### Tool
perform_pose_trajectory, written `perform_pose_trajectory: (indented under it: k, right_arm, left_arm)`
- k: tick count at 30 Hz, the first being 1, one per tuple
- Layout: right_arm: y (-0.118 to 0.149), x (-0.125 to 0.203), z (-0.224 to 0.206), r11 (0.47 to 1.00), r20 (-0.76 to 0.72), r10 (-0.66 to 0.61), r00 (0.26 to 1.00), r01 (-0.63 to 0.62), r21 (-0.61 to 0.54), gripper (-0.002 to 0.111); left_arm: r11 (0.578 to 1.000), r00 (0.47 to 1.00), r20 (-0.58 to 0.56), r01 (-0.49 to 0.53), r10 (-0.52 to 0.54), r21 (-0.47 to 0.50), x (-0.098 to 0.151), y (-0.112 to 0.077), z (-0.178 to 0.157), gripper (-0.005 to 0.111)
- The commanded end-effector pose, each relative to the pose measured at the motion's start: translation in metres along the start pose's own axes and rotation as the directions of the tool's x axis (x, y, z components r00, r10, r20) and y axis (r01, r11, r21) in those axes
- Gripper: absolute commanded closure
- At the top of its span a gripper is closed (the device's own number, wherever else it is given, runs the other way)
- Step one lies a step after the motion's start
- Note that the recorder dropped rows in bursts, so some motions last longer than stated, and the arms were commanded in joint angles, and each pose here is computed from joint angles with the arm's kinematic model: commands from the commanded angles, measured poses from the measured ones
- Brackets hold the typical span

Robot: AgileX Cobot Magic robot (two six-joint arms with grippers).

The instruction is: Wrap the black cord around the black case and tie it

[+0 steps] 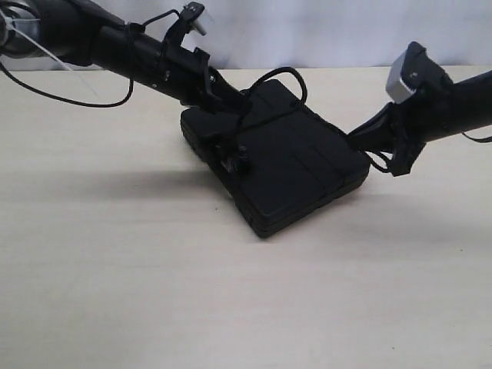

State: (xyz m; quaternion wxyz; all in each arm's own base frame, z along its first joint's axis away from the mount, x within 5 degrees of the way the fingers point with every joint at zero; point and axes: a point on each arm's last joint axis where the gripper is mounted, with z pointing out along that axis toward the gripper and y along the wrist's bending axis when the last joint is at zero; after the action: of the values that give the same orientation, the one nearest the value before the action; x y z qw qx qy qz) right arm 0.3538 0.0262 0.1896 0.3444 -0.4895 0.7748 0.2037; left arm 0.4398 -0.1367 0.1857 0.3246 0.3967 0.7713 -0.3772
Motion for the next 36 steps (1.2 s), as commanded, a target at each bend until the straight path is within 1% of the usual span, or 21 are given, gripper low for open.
perform_pose_trajectory:
  k: [1,7,10,14,19,21,26,30,33,35,36]
  right_arm:
    - [0.005,-0.007,0.007,0.999,-0.005,-0.047,0.999,0.047,-0.003,0.104]
    - [0.007,-0.007,0.007,0.998,0.005,-0.063,0.998,0.063,-0.016,0.104]
    - [0.009,-0.012,0.007,0.996,0.053,-0.080,0.995,0.082,-0.038,0.104]
    - [0.011,-0.015,0.007,0.994,0.093,-0.089,0.992,0.094,-0.055,0.104]
    - [0.016,-0.023,0.005,0.988,0.188,-0.101,0.977,0.121,-0.095,0.104]
    - [0.016,-0.026,0.005,0.989,0.216,-0.086,0.973,0.109,-0.097,0.104]
    - [0.018,-0.031,0.003,0.988,0.266,-0.060,0.962,0.095,-0.120,0.104]
    - [0.020,-0.033,0.005,0.987,0.274,-0.056,0.960,0.095,-0.130,0.104]
    - [0.027,-0.041,0.013,0.982,0.273,-0.073,0.959,0.117,-0.148,0.104]
    - [0.030,-0.044,0.018,0.982,0.262,-0.084,0.961,0.125,-0.141,0.104]
    - [0.029,-0.045,0.021,0.985,0.247,-0.086,0.965,0.120,-0.124,0.104]
  left_arm:
    - [0.999,1.000,0.016,-0.003,0.002,0.033,-0.001,-0.002,0.003,0.107]
    - [1.000,1.000,0.008,0.001,-0.001,0.012,0.002,0.002,0.005,0.107]
    - [1.000,1.000,0.008,0.005,-0.005,-0.003,0.004,0.004,0.006,0.107]
    - [1.000,1.000,0.010,0.006,-0.006,0.002,0.003,0.003,0.006,0.107]
    - [1.000,1.000,0.010,0.006,-0.006,0.000,0.003,0.004,0.006,0.107]
    - [1.000,1.000,0.009,0.002,-0.002,-0.001,0.003,0.003,0.008,0.107]
    - [0.998,0.999,-0.001,-0.050,0.050,0.022,0.000,-0.006,0.018,0.107]
    - [0.997,0.997,-0.005,-0.078,0.078,0.026,-0.002,-0.012,0.026,0.106]
    - [0.997,0.997,0.011,-0.071,0.071,-0.013,-0.005,-0.012,0.030,0.099]
    - [0.998,0.998,0.040,-0.051,0.053,-0.037,-0.008,-0.011,0.031,0.091]
    - [0.998,0.998,0.042,-0.050,0.051,-0.036,-0.009,-0.011,0.032,0.085]
